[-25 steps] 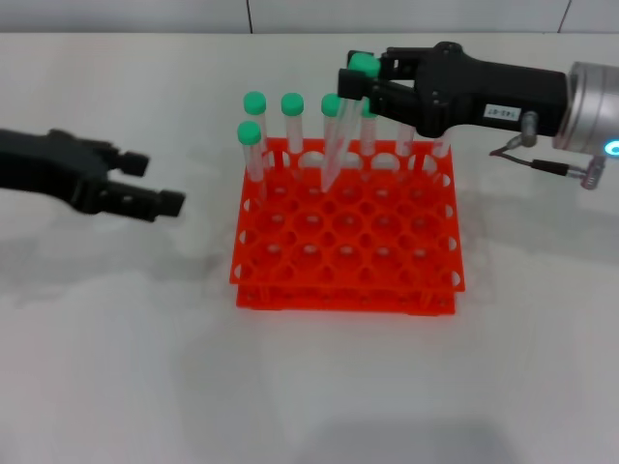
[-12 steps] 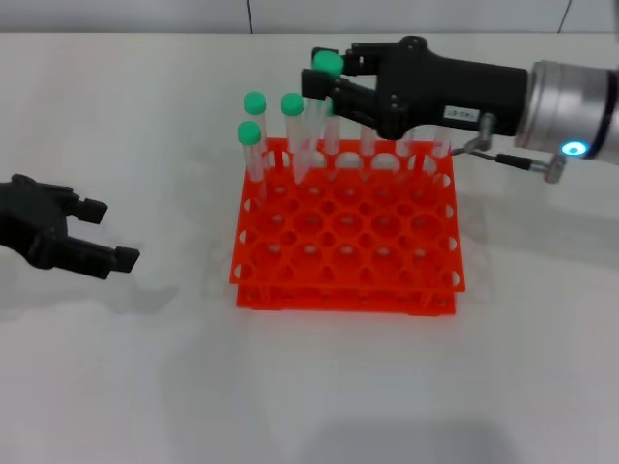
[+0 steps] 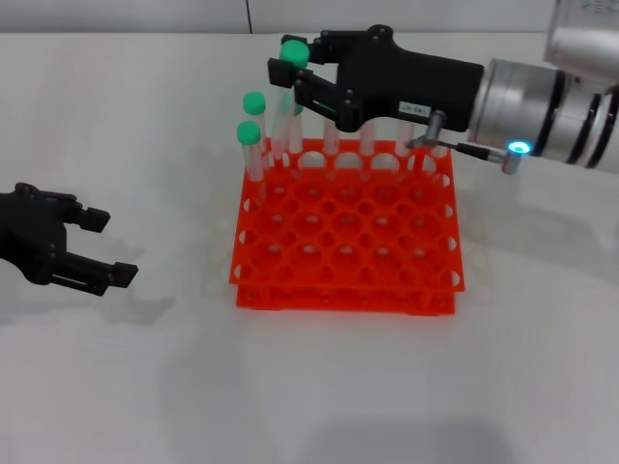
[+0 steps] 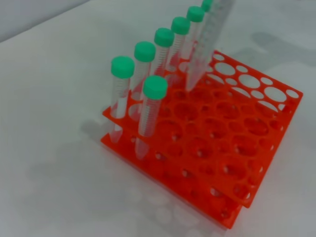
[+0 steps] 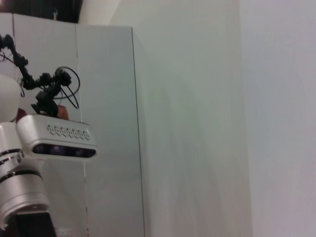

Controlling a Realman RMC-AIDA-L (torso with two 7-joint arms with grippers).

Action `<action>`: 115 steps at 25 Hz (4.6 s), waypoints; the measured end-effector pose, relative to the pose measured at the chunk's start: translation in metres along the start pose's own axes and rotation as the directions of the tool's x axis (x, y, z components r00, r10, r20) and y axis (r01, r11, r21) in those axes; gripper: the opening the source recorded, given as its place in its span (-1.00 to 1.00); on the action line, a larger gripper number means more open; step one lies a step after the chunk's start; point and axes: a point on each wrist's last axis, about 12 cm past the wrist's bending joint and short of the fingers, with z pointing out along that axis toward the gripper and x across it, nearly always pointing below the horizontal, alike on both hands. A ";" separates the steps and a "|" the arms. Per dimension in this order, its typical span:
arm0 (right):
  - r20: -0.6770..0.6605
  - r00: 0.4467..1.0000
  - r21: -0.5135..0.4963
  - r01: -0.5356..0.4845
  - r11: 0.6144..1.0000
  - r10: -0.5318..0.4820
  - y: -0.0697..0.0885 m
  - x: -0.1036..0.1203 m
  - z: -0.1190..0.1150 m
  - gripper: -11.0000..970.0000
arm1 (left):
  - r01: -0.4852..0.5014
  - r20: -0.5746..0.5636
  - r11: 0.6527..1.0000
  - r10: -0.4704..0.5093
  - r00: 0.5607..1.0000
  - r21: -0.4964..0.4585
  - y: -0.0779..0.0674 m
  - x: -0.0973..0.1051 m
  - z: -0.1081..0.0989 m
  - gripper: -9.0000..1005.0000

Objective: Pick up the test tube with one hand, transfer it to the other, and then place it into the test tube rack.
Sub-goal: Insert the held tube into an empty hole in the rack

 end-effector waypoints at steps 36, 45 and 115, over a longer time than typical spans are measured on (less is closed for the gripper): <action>-0.098 0.995 0.086 -0.026 0.996 0.035 -0.007 0.013 0.008 -0.42 | -0.020 0.003 1.000 0.020 1.000 0.020 -0.003 0.000 0.007 0.76; -0.109 0.992 0.095 -0.045 0.994 0.056 -0.007 0.018 0.006 -0.42 | -0.020 0.006 0.999 0.020 1.000 0.026 -0.004 0.000 0.009 0.76; -0.153 0.986 0.132 -0.041 0.990 0.061 -0.005 0.029 0.016 -0.37 | -0.036 0.018 0.999 0.035 0.999 0.028 -0.002 -0.003 0.015 0.76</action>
